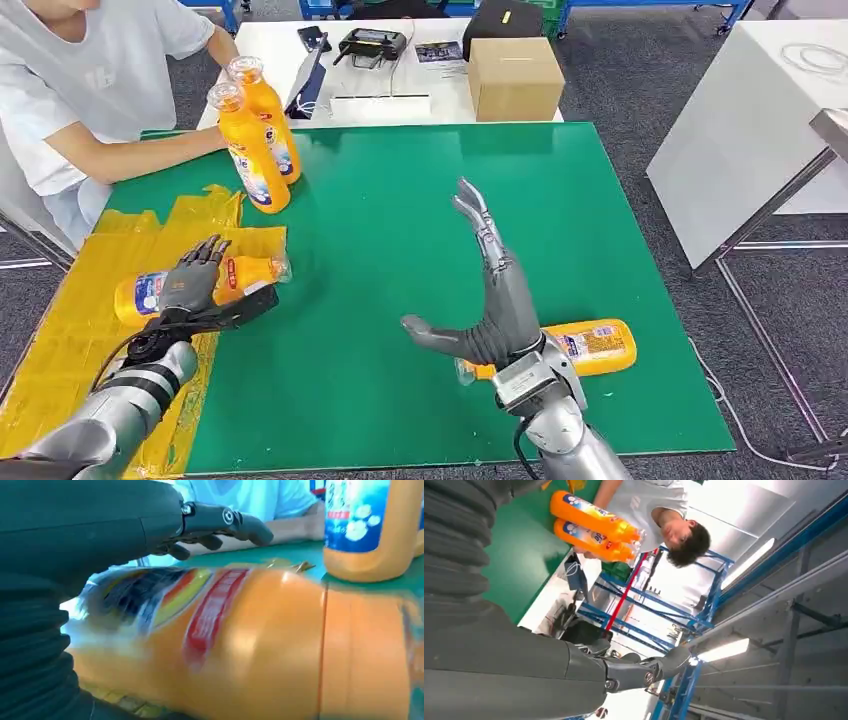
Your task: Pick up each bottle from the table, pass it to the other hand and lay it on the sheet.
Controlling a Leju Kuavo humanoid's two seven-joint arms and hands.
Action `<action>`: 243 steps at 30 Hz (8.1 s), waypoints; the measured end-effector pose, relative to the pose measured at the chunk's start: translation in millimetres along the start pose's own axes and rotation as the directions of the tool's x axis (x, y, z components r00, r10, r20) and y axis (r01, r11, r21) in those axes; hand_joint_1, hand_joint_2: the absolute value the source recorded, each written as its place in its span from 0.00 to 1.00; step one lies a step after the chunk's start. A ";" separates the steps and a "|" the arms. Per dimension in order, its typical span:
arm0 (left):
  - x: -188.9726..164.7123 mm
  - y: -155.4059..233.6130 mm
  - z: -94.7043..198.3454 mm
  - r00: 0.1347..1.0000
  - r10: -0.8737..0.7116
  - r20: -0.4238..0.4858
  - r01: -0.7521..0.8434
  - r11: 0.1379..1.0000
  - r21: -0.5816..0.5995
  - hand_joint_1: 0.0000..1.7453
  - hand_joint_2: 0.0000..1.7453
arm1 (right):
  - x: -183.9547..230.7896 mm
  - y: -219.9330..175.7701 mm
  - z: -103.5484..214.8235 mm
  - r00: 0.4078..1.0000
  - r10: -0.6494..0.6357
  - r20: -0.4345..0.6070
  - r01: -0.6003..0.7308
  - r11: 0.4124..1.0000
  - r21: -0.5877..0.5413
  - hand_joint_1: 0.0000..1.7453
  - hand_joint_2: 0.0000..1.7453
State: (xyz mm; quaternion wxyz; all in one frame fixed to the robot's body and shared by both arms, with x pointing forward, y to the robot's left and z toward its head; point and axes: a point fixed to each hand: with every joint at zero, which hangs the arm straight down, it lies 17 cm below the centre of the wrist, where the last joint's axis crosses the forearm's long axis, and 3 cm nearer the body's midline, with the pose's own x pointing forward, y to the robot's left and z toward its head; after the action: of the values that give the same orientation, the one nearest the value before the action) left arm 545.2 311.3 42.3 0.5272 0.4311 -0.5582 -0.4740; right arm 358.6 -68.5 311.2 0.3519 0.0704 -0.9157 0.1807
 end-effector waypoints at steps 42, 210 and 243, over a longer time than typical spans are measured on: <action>176.8 118.8 146.1 0.426 0.732 0.531 -0.852 0.523 -0.038 0.00 1.00 | -100.6 -19.8 107.4 0.781 0.578 -0.237 -0.472 0.794 0.383 0.00 1.00; 293.0 138.2 142.1 -0.013 0.895 0.445 -0.872 0.208 -0.444 0.00 1.00 | -152.5 122.7 79.6 0.840 -0.115 -0.530 0.236 0.957 0.167 1.00 1.00; 284.5 133.5 126.5 -0.160 0.940 0.303 -0.879 0.004 -0.477 1.00 1.00 | -142.5 165.0 80.0 0.895 0.079 -0.438 0.091 0.931 0.355 1.00 1.00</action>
State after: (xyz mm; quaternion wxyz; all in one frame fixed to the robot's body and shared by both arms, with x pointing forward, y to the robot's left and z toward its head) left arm 400.9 65.6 225.4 0.5341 -0.2799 -0.7927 -0.0896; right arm 372.6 53.9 114.3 0.5330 0.0945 -0.7607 0.3583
